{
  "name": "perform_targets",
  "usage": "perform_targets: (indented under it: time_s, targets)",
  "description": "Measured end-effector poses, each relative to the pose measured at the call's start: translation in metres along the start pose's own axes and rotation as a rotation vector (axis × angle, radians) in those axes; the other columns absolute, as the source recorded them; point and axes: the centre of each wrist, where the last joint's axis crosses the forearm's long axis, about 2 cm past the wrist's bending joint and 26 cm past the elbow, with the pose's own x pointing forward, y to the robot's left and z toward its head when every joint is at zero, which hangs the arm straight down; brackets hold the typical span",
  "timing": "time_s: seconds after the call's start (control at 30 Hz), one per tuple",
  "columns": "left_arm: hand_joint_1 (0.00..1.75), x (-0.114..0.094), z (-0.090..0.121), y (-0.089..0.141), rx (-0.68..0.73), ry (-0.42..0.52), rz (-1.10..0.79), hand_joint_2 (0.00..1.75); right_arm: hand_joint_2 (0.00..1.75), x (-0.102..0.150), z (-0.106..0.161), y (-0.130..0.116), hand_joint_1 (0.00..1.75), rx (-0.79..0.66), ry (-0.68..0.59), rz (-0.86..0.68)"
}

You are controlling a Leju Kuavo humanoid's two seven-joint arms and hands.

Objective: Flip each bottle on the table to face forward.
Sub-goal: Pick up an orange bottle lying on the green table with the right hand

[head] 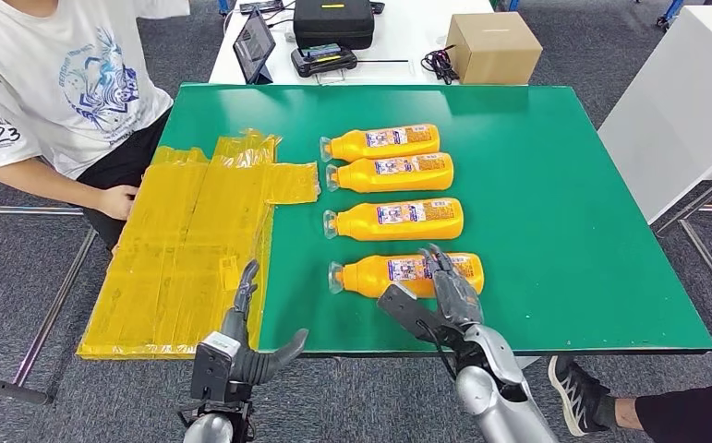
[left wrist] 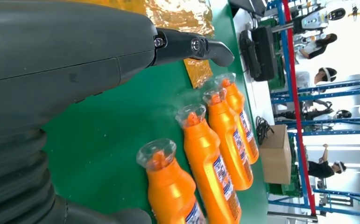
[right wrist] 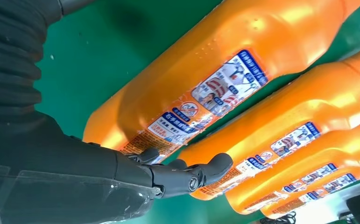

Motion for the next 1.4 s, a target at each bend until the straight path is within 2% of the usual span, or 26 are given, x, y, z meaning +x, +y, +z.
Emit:
perform_targets:
  time_s: [0.47, 1.4]
  targets:
    - [0.0, -0.005, -0.001, -0.001, -0.018, 0.021, 0.004, 1.75, 1.75, 0.005, -0.025, -0.019, 0.0, 0.042, -0.023, 0.156]
    - [0.0, -0.008, -0.003, -0.001, -0.027, 0.03, 0.006, 1.75, 1.75, 0.006, -0.03, -0.019, 0.0, 0.064, -0.03, 0.161]
